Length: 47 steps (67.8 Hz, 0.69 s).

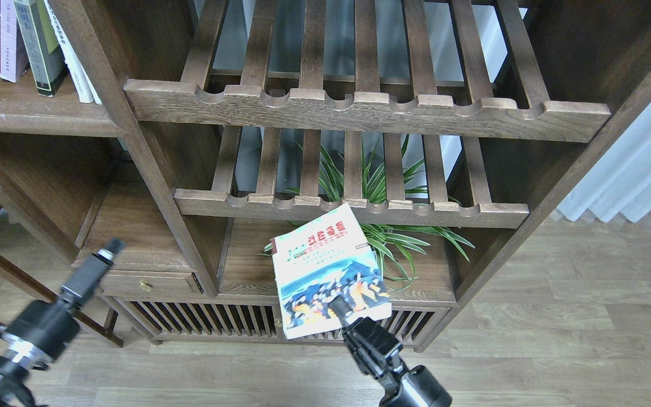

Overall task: Organize books on shelf
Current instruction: 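Pass the travel book from the right gripper to the left gripper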

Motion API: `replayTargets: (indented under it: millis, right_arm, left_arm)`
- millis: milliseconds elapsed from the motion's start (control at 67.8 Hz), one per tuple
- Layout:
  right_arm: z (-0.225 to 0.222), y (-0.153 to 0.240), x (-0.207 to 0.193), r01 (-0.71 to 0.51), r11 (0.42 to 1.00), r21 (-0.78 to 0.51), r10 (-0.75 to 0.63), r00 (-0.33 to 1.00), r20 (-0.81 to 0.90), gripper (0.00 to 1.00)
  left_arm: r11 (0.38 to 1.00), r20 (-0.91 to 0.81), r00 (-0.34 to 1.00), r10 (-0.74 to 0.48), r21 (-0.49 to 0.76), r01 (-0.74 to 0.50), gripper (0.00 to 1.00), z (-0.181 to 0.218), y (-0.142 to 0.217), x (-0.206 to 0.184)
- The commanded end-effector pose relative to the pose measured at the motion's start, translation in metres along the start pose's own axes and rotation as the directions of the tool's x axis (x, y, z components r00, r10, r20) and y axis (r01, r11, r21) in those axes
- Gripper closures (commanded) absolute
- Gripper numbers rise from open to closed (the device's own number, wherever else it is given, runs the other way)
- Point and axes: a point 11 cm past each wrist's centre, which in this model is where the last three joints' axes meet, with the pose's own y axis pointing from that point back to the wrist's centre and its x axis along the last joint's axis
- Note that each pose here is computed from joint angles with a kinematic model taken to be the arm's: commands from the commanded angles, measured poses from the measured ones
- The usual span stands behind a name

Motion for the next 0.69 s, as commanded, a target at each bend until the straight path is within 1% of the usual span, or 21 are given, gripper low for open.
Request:
replayTargets:
  millis: [0,133,236,251,369,575,678]
  right_arm:
    - [0.006,-0.004,0.001,0.002,1.000,-0.023,-0.002,1.000,0.005,0.93]
    - [0.007,-0.007,0.002,0.007,0.998,-0.058,-0.007,1.000,-0.003,0.93]
    - [0.007,-0.011,0.002,0.013,0.997,-0.076,-0.014,1.000,-0.009,0.93]
    - [0.011,-0.014,0.003,0.015,0.995,-0.097,-0.016,1.000,-0.010,0.93]
    - [0.016,-0.018,0.003,0.022,0.994,-0.109,-0.022,1.000,-0.002,0.93]
    - [0.025,-0.017,0.007,0.011,0.988,-0.157,-0.010,1.000,0.008,0.93]
    - [0.032,-0.015,0.008,0.008,0.983,-0.182,-0.005,1.000,0.016,0.93]
  left_arm:
    - [0.998,-0.085,0.996,-0.026,0.048,0.030,0.05,-0.023,-0.010,-0.006]
    - [0.993,-0.194,0.980,-0.046,0.096,0.065,0.05,-0.046,-0.020,-0.014]
    - [0.989,-0.240,0.969,-0.053,0.119,0.084,0.05,-0.057,-0.023,-0.019]
    - [0.988,-0.258,0.965,-0.051,0.128,0.087,0.05,-0.063,-0.023,-0.020]
    - [0.984,-0.276,0.959,-0.060,0.143,0.103,0.05,-0.073,-0.027,-0.025]
    - [0.972,-0.350,0.932,-0.093,0.171,0.162,0.06,-0.109,-0.041,-0.042]
    - [0.967,-0.377,0.920,-0.106,0.178,0.184,0.07,-0.121,-0.045,-0.050]
